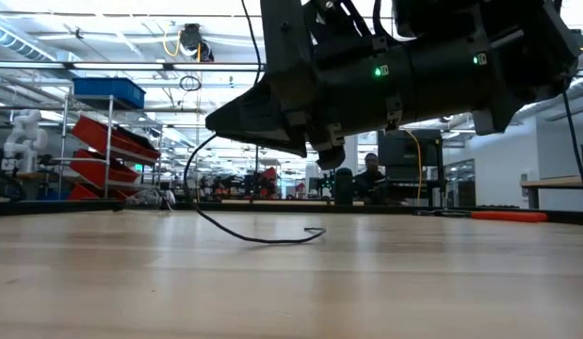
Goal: Coil cords
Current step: Coil the black wire onto the spool
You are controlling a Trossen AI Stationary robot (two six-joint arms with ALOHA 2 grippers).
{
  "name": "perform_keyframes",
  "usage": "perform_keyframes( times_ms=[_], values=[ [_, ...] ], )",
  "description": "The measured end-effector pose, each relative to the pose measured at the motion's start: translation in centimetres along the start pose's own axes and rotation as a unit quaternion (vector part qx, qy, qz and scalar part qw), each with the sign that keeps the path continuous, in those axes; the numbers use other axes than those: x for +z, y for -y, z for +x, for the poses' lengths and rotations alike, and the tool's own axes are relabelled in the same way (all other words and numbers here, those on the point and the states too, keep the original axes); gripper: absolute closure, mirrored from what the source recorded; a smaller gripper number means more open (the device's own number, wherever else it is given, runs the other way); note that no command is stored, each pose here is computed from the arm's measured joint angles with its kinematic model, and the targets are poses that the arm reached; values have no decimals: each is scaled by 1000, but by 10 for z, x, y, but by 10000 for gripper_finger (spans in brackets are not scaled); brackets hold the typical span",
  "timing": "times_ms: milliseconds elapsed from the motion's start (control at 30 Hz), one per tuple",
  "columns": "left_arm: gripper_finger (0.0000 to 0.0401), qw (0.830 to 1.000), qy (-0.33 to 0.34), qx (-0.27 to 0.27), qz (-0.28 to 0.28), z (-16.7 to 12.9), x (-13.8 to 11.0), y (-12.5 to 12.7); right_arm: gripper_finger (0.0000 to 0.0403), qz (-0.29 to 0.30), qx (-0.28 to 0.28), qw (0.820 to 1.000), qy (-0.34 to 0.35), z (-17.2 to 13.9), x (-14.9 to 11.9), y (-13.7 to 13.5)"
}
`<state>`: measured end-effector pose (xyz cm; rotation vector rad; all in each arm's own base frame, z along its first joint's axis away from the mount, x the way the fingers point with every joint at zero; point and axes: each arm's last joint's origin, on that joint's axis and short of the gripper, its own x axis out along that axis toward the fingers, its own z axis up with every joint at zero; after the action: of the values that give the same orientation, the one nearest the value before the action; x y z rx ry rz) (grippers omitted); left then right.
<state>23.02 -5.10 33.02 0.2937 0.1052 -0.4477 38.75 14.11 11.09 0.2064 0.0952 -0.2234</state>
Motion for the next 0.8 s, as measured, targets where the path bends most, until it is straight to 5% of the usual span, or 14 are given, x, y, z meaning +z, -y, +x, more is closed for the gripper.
perform_keyframes(
  times_ms=[367,800],
  values=[
    [399,1000,0,0,0,0,0,0,311,9,-6,1000,-13,0,-3,1],
    [399,1000,0,0,0,0,0,0,398,7,-6,1000,-13,0,-3,1]
  ],
)
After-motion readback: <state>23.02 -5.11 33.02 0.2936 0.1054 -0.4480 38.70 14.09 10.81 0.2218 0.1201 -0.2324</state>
